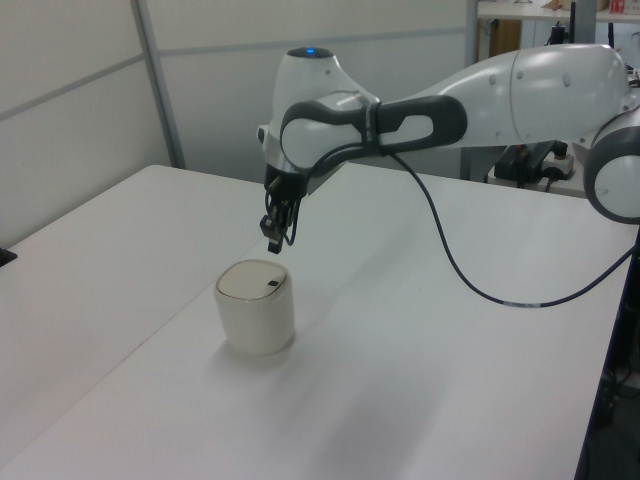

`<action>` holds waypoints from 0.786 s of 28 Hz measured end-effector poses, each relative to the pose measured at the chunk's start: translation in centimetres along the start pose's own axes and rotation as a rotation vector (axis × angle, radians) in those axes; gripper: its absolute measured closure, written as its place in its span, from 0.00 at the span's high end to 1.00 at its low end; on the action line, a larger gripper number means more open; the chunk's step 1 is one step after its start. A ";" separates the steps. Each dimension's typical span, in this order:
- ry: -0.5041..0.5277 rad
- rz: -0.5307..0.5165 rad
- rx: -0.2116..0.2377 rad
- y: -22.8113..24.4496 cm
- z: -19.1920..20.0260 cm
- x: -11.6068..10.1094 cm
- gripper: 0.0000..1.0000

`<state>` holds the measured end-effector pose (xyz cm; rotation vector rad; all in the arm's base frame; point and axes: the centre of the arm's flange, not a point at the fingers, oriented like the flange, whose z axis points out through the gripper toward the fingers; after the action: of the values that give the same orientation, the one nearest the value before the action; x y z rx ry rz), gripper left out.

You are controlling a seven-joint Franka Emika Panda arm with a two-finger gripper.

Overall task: Open the trash can
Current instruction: 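Lower the gripper and press down on the lid button, then lift the gripper up away from the opened lid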

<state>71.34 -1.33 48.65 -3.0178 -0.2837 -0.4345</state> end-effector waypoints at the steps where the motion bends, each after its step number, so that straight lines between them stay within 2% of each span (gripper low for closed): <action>1: 0.002 -0.001 0.001 -0.1 0.5 0.1 0.01; 11: -0.007 -0.017 0.009 -1.1 5.1 0.4 0.01; 22: -0.009 -0.044 -0.016 -1.6 5.2 0.5 0.01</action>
<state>72.97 0.83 43.92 -3.0348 -0.3498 -0.4282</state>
